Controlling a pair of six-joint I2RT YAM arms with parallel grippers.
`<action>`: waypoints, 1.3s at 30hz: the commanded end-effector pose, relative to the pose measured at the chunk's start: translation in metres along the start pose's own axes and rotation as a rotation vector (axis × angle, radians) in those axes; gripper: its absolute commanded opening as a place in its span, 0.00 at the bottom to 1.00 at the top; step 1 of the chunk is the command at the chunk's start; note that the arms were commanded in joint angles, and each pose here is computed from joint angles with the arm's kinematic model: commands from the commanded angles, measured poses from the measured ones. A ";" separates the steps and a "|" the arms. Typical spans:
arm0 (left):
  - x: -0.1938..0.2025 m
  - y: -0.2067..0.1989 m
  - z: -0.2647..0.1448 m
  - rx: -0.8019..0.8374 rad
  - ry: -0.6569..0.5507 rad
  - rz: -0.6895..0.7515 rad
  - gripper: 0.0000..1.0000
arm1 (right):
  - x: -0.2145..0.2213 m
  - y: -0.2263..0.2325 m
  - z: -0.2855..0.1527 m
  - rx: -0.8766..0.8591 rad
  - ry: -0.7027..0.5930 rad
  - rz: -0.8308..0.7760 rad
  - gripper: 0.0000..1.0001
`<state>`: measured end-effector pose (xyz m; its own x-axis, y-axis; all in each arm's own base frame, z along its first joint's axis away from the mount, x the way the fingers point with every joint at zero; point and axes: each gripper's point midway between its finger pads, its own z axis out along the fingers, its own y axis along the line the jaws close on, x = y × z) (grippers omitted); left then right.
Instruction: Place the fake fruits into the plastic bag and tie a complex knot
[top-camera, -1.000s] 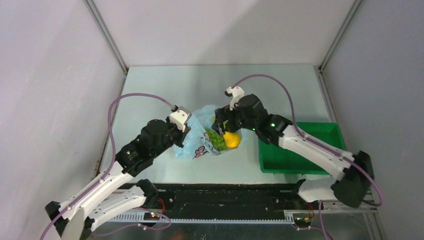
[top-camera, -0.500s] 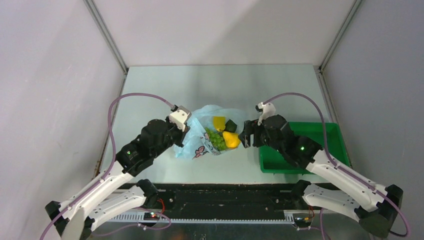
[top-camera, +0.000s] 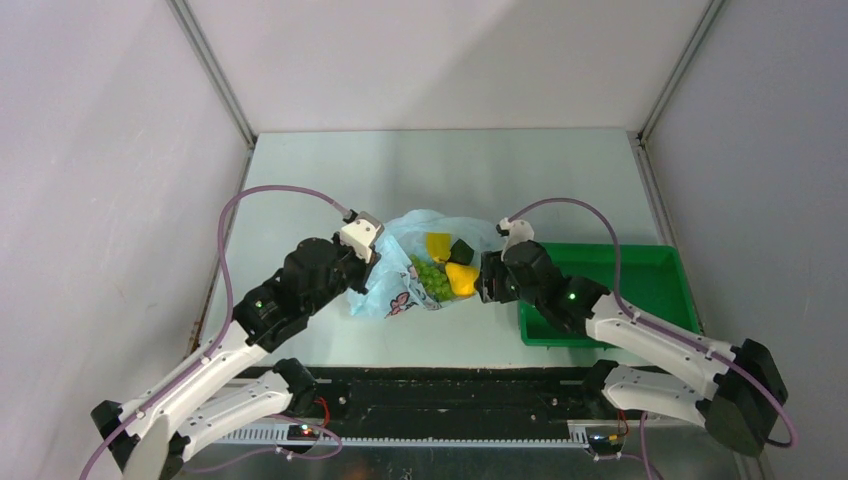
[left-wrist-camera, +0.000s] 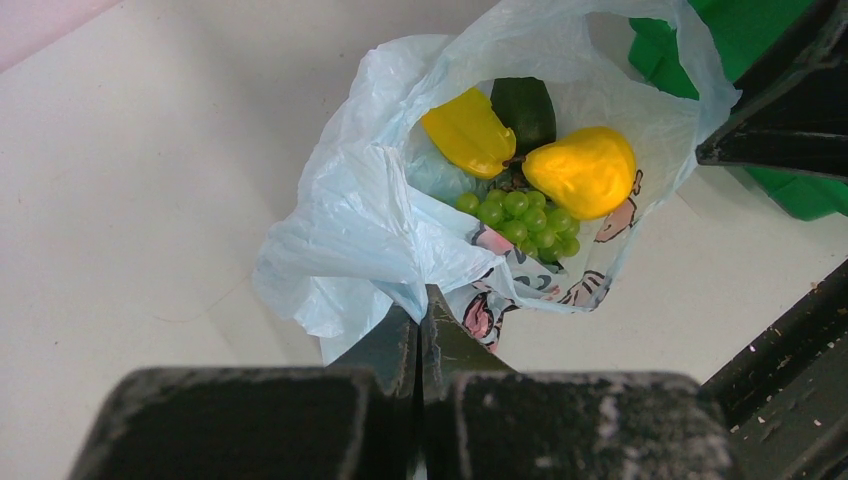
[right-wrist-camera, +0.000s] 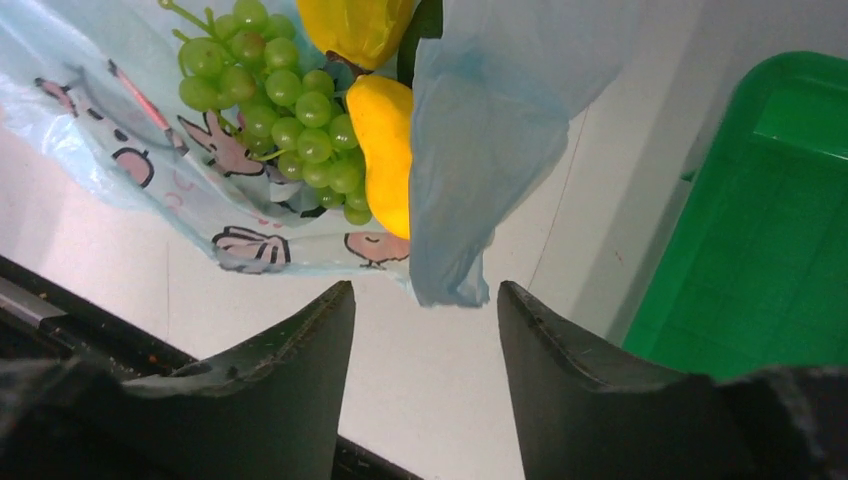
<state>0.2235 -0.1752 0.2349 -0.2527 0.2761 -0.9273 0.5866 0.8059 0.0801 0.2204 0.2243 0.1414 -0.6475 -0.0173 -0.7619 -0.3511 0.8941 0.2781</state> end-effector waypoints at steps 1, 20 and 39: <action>-0.011 0.001 0.000 -0.008 -0.035 -0.014 0.00 | -0.014 0.007 0.015 -0.006 -0.066 -0.009 0.52; -0.112 0.025 -0.022 -0.005 -0.061 -0.139 0.00 | -0.209 0.045 -0.129 -0.091 -0.562 -0.142 0.00; -0.128 0.039 -0.067 -0.061 -0.232 -0.227 0.96 | -0.156 0.033 -0.077 -0.039 -0.453 -0.015 0.00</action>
<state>0.2562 -0.1614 0.3520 -0.2850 0.0780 -0.9554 0.4820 0.8732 -0.0725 0.2504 0.2217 0.2976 -0.3242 0.1032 -0.9403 -0.4244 0.8725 0.2421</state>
